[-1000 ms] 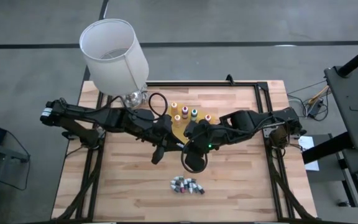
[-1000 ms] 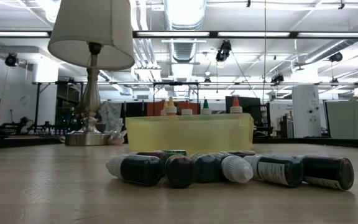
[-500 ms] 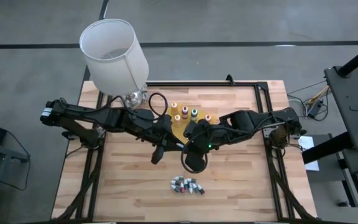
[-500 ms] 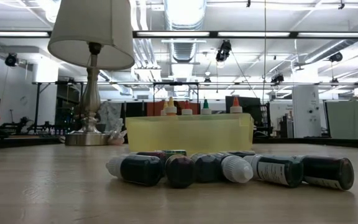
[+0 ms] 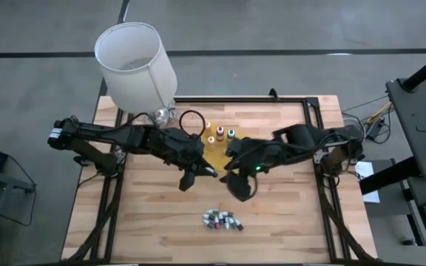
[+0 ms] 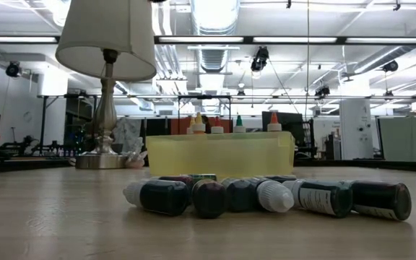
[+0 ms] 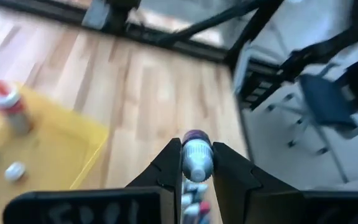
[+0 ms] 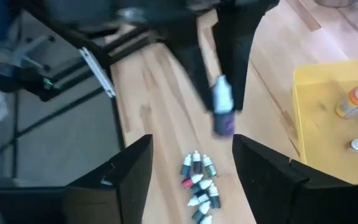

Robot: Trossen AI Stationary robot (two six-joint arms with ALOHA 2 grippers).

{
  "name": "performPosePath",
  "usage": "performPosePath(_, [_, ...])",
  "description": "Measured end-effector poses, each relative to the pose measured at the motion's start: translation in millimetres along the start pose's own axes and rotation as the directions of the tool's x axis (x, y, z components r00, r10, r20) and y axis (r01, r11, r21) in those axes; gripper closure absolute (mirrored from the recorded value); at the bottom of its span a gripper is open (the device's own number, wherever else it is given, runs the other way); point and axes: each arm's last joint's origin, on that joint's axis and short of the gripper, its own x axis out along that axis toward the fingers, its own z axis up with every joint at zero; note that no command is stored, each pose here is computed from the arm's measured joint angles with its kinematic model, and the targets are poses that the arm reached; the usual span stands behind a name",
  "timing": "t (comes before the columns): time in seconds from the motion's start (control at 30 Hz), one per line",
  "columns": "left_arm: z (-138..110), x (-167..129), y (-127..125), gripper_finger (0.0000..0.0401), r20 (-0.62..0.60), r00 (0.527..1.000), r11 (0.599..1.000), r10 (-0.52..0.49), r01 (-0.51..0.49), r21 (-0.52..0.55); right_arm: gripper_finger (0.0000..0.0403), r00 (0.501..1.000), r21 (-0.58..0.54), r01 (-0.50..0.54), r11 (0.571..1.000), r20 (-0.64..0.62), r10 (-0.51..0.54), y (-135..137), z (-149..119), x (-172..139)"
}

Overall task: Pick & Place food coloring
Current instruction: Put the small purple food coloring bottle into the yellow bin

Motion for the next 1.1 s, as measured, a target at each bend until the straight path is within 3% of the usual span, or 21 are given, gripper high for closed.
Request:
performPosePath(0.2, [-9.3,-0.6,25.9,0.0359,-0.142,0.983,0.992,0.121,-0.126,-0.026,0.0192,0.999,0.008,-0.023,1.000,0.027,0.022,-2.9,1.3,-31.1])
performPosePath(0.4, [-10.7,5.4,53.5,0.0359,-0.208,0.958,0.975,0.200,-0.216,-0.058,0.0198,0.998,0.011,0.022,1.000,0.061,-0.023,-10.7,-0.8,-53.4])
performPosePath(0.83, [-28.1,61.5,87.7,0.0359,-0.372,0.893,0.961,0.252,-0.277,-0.014,0.0198,0.988,0.003,0.120,0.993,0.102,-0.119,-22.6,-6.1,-78.5])
performPosePath(1.1, [-15.6,82.8,101.9,0.0359,-0.444,0.838,0.940,0.316,-0.340,0.029,0.0197,0.987,-0.003,0.148,0.989,0.069,-0.148,-27.1,-10.5,-83.8])
